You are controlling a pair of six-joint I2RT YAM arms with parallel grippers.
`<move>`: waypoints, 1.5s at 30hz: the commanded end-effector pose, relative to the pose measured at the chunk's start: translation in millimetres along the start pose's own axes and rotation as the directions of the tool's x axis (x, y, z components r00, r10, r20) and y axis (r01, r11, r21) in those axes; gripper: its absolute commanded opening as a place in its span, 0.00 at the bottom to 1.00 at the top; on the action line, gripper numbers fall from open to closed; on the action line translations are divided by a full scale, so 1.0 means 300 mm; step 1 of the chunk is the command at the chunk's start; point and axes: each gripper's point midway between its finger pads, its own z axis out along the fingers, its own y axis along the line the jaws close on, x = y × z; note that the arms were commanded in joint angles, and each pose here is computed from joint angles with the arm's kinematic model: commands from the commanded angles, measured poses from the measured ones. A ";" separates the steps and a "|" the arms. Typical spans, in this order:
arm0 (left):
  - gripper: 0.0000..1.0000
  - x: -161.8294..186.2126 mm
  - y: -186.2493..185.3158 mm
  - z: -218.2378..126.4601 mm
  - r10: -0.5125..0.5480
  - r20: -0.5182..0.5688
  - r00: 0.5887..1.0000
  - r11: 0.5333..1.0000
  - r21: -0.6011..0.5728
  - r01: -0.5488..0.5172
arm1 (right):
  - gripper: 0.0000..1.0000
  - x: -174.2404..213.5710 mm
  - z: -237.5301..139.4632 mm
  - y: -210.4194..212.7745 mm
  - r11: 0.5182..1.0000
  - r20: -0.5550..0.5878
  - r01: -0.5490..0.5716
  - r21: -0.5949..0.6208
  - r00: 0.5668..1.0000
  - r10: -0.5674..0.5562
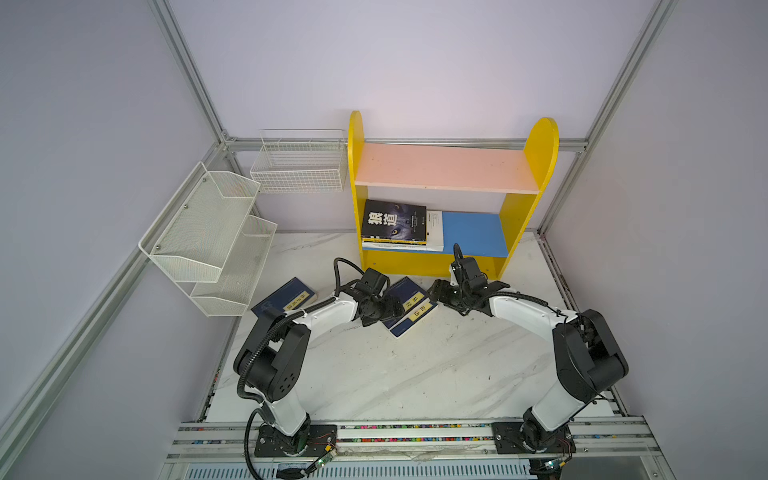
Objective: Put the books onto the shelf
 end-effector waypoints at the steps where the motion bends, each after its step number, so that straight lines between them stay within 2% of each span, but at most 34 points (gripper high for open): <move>1: 0.96 -0.156 -0.072 -0.137 0.133 0.128 0.983 0.991 -0.014 -0.132 | 0.85 0.055 -0.014 -0.013 0.998 -0.050 -0.059 -0.004 0.997 0.059; 4: 0.98 -0.235 -0.036 -0.129 0.169 0.156 0.973 0.985 -0.058 -0.162 | 0.86 0.079 -0.006 -0.014 0.997 -0.073 -0.073 -0.019 0.995 0.072; 10: 0.97 -0.384 0.028 -0.049 0.159 0.171 0.972 0.987 -0.035 -0.156 | 0.86 0.117 0.023 -0.028 0.990 -0.099 -0.133 -0.044 0.987 0.128; 16: 0.97 -0.425 0.024 0.024 0.148 0.160 0.976 0.988 0.022 -0.154 | 0.84 0.144 0.055 -0.031 0.976 -0.107 -0.194 -0.099 0.977 0.183; 21: 0.96 -0.380 0.007 0.063 0.111 0.116 0.987 0.989 0.087 -0.121 | 0.81 0.138 0.085 -0.029 0.975 -0.103 -0.191 -0.111 0.978 0.180; 28: 0.94 -0.205 -0.050 0.077 0.091 0.025 0.996 0.982 0.166 -0.094 | 0.71 0.139 0.157 -0.058 0.986 -0.122 -0.153 -0.064 0.982 0.144; 32: 0.93 -0.088 -0.117 0.037 0.058 -0.029 0.998 0.964 0.263 -0.048 | 0.63 0.106 0.178 -0.064 0.992 -0.098 -0.122 -0.037 0.988 0.118; 37: 0.93 -0.003 -0.221 -0.065 0.061 -0.072 0.996 0.912 0.410 -0.026 | 0.59 0.021 0.188 -0.072 0.998 -0.061 -0.061 -0.003 0.996 0.061; 41: 0.93 -0.009 -0.234 -0.120 0.038 -0.048 0.998 0.907 0.420 -0.015 | 0.59 -0.038 0.182 -0.078 1.000 -0.042 -0.024 0.010 0.999 0.024; 45: 0.94 -0.044 -0.172 -0.119 0.020 0.017 1.000 0.952 0.306 -0.024 | 0.58 -0.057 0.174 -0.076 1.000 -0.044 -0.020 0.001 0.999 0.020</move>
